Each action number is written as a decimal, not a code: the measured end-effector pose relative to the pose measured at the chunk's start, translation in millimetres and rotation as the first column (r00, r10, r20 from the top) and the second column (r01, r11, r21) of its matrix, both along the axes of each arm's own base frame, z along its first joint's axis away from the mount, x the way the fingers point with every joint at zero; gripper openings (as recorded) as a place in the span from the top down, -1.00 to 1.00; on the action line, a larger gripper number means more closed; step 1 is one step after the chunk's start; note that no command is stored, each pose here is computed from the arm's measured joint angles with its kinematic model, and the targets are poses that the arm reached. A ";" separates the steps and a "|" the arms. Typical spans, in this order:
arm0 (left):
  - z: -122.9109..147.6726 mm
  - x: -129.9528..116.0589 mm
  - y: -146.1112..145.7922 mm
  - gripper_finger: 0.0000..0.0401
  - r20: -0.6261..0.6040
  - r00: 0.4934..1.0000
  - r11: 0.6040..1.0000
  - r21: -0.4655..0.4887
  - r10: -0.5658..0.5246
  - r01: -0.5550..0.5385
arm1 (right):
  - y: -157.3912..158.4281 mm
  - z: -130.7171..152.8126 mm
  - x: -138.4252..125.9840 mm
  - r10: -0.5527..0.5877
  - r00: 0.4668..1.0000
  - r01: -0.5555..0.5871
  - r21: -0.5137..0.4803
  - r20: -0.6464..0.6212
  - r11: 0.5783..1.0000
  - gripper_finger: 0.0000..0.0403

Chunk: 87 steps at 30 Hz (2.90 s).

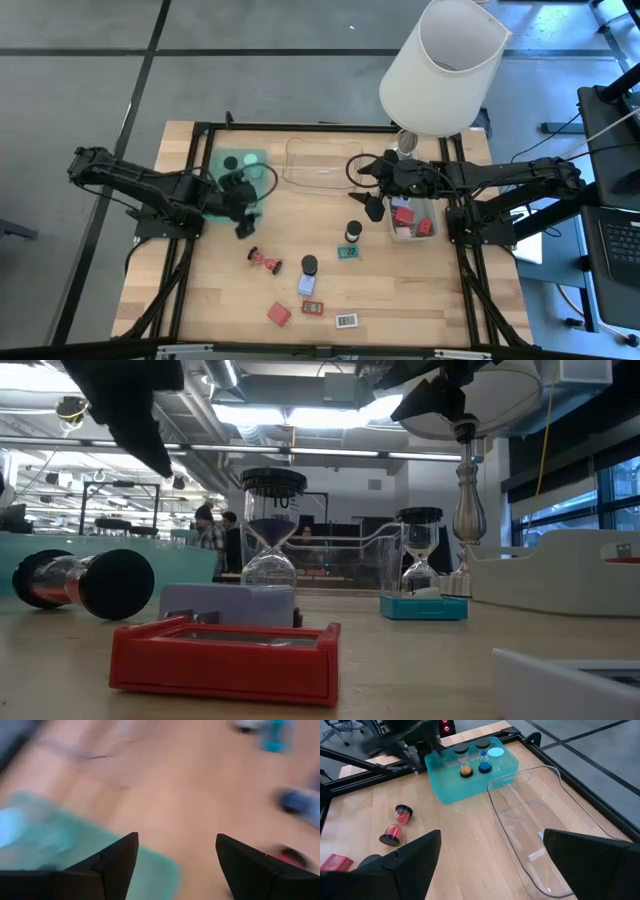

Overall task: Pick & Place Office items
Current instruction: Put the black and red hourglass into the green bin

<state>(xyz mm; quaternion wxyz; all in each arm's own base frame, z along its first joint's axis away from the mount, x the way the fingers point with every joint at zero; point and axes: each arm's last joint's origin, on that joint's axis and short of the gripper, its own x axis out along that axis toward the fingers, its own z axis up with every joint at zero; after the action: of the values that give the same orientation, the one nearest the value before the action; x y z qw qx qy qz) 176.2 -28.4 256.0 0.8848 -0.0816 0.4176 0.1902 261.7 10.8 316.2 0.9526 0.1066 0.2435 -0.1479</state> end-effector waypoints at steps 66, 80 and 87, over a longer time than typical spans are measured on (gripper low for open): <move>-22.2 39.7 -77.5 -0.03 0.099 0.912 0.837 0.446 -0.399 0.318 | 17.3 -1.4 20.5 0.271 0.961 -0.261 -0.146 0.049 0.954 -0.76; -9.3 77.9 -51.2 -0.03 0.374 0.861 0.924 0.297 -0.345 0.241 | 53.6 -16.9 55.5 0.536 0.838 -0.466 -0.383 0.098 0.798 -0.70; -11.3 91.5 -37.6 -0.03 0.417 0.850 0.934 0.286 -0.323 0.215 | 53.3 -16.2 55.8 0.531 0.838 -0.465 -0.346 0.124 0.815 -0.69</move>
<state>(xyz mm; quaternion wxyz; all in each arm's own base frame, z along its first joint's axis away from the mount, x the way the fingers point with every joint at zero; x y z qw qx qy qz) 267.6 -66.1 244.6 0.9792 0.0378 0.1801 0.0858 317.5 64.1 300.0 0.9831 -0.0927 0.1330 0.0849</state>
